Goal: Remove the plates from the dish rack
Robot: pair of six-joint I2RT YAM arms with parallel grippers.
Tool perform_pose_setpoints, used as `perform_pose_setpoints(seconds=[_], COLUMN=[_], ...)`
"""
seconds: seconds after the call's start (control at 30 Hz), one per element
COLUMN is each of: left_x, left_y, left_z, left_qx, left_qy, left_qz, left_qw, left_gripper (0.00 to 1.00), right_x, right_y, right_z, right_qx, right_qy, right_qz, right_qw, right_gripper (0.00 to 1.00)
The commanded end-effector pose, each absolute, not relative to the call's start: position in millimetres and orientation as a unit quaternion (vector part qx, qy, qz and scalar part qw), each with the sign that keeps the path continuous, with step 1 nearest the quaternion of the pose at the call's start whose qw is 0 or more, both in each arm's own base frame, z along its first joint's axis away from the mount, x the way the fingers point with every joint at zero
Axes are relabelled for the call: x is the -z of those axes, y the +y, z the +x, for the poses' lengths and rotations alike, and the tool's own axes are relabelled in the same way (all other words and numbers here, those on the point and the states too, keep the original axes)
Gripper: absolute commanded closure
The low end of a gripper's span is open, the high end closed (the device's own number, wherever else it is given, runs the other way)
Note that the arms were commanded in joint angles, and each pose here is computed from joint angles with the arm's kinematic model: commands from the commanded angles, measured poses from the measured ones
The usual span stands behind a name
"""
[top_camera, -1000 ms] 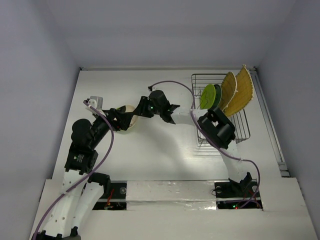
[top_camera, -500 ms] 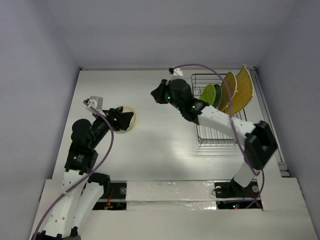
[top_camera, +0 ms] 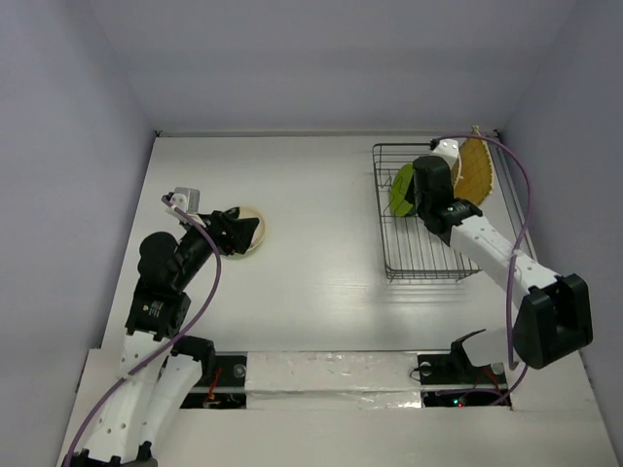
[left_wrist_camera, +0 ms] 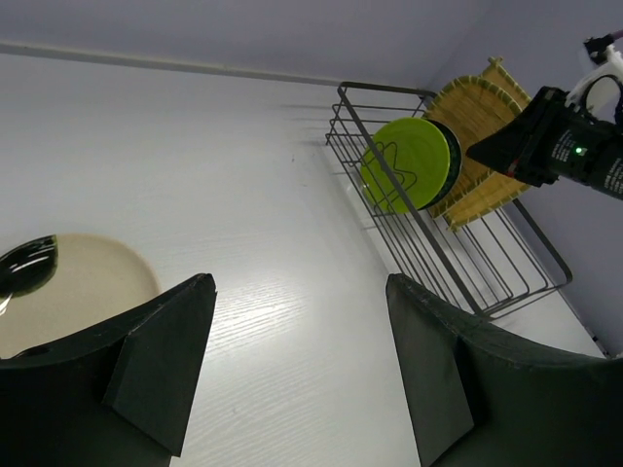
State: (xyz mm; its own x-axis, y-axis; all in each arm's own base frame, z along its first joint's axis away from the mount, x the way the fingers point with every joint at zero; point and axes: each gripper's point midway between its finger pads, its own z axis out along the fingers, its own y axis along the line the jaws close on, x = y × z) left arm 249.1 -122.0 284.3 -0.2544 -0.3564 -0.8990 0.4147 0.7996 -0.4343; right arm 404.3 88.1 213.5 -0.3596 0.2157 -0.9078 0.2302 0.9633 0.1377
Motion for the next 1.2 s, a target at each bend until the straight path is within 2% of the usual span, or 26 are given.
perform_pose_setpoints(seconds=[0.0, 0.07, 0.17, 0.4, 0.63, 0.67, 0.7, 0.73, 0.77, 0.87, 1.0, 1.17], left_x=[-301.6, -301.1, -301.9, -300.7, -301.8, -301.8, -301.0, -301.0, -300.7, -301.1, -301.4, -301.8], left_y=[-124.3, -124.8, -125.4, -125.9, -127.1, -127.4, -127.4, -127.4, -127.2, -127.1, -127.6, -126.9], left_z=[251.5, 251.5, 251.2, 251.8, 251.3, 251.5, 251.5, 251.5, 251.6, 251.4, 251.9, 251.3], left_qx=[0.325, 0.325, 0.327, 0.328, 0.331, 0.331, 0.331, 0.331, 0.331, 0.330, 0.332, 0.330], left_qy=[0.706, 0.706, 0.705, 0.707, 0.706, 0.706, 0.706, 0.706, 0.707, 0.706, 0.706, 0.705], left_qz=[0.028, 0.030, 0.030, 0.031, 0.034, 0.035, 0.035, 0.035, 0.033, 0.034, 0.034, 0.033], left_qw=[0.629, 0.628, 0.628, 0.626, 0.626, 0.626, 0.625, 0.625, 0.625, 0.626, 0.625, 0.627], left_gripper=[0.32, 0.33, 0.33, 0.33, 0.33, 0.33, 0.33, 0.33, 0.33, 0.33, 0.33, 0.33], right_x=[-201.5, -195.4, -187.7, -168.2, -172.8, -170.4, -168.6, -168.7, -168.6, -180.2, -207.5, -250.8], right_y=[75.3, 66.2, 65.9, 61.3, 63.2, 62.3, 61.6, 61.2, 59.9, 55.9, 50.8, 44.2], right_z=[410.1, 415.0, 423.4, 446.9, 451.0, 450.9, 454.1, 456.4, 455.8, 454.3, 451.5, 445.4], right_qx=[0.032, 0.040, 0.042, 0.051, 0.047, 0.053, 0.060, 0.063, 0.067, 0.073, 0.078, 0.088], right_qy=[0.838, 0.840, 0.846, 0.857, 0.854, 0.858, 0.860, 0.859, 0.860, 0.853, 0.839, 0.826], right_qz=[0.125, 0.132, 0.129, 0.130, 0.126, 0.124, 0.124, 0.126, 0.125, 0.130, 0.129, 0.125], right_qw=[0.531, 0.524, 0.515, 0.497, 0.503, 0.496, 0.491, 0.491, 0.489, 0.501, 0.522, 0.542], right_gripper=[0.79, 0.78, 0.71, 0.70, 0.70, 0.71, 0.78, 0.78, 0.85, 0.96, 1.00, 1.00])
